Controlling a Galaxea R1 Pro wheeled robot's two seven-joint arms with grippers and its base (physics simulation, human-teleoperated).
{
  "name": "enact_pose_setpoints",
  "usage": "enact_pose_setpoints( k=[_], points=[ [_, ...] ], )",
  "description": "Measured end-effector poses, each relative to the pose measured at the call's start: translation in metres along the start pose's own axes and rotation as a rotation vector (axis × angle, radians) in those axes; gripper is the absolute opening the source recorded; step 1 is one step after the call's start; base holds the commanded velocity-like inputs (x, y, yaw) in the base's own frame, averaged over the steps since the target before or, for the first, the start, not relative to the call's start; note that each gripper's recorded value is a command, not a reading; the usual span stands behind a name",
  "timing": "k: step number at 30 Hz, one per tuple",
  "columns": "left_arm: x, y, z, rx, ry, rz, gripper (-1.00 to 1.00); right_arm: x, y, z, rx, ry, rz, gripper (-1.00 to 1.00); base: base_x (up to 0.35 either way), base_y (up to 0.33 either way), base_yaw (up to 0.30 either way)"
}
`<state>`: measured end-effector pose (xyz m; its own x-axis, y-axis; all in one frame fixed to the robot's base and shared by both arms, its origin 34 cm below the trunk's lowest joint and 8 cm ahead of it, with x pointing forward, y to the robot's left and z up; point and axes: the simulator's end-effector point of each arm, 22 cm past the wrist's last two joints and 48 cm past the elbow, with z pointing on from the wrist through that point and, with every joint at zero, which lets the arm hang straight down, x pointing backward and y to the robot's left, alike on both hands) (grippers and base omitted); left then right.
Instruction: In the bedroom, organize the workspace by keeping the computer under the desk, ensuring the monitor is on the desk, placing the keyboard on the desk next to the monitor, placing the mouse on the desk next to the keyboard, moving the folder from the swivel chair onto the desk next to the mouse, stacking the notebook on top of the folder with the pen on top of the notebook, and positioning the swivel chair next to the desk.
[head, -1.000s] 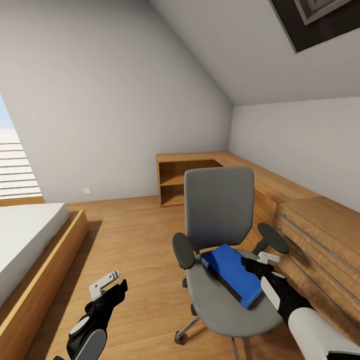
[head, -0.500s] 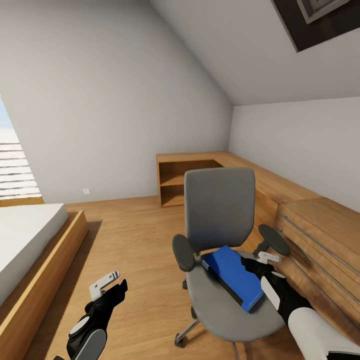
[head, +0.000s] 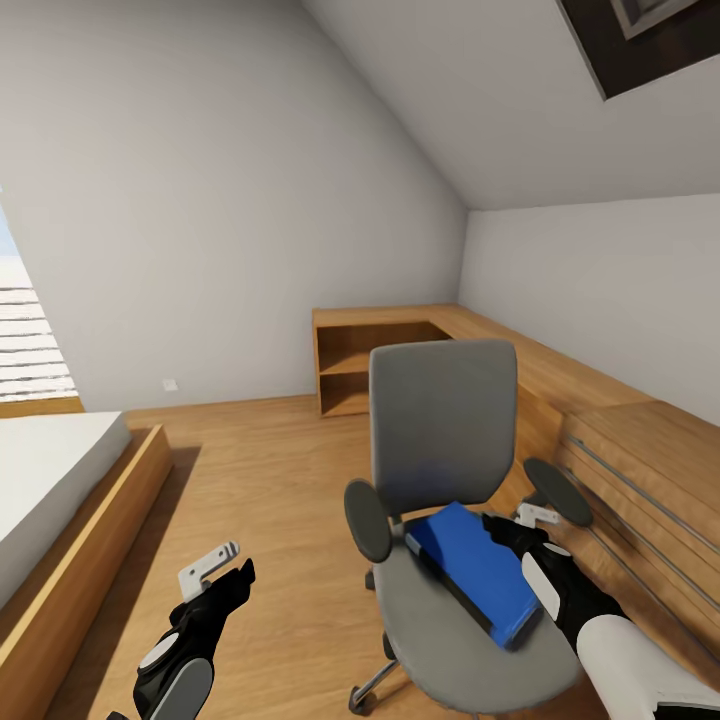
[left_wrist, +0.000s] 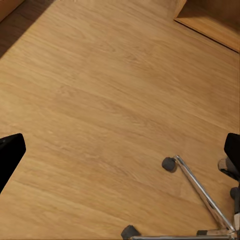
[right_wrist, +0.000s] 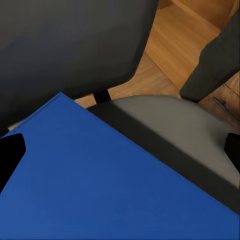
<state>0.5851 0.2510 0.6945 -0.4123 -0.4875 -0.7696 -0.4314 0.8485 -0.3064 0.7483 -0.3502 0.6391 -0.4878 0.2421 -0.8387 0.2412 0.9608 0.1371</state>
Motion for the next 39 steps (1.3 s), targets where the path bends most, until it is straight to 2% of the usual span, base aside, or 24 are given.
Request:
enact_pose_setpoints(
  k=[6, 24, 39],
  points=[
    [0.000, 0.000, 0.000, 0.000, 0.001, 0.001, 1.00, 0.000, 0.000, 0.000, 0.000, 0.000, 0.000, 1.00, 0.131, 0.000, 0.000],
    [0.000, 0.000, 0.000, -0.001, 0.000, 0.002, 1.00, 0.000, 0.000, 0.000, -0.001, 0.001, 0.000, 1.00, 0.007, 0.000, 0.000],
    [0.027, 0.010, 0.013, 0.004, 0.002, 0.005, 1.00, 0.028, -0.005, 0.012, -0.002, 0.001, 0.001, 1.00, 0.000, 0.000, 0.000]
  ],
)
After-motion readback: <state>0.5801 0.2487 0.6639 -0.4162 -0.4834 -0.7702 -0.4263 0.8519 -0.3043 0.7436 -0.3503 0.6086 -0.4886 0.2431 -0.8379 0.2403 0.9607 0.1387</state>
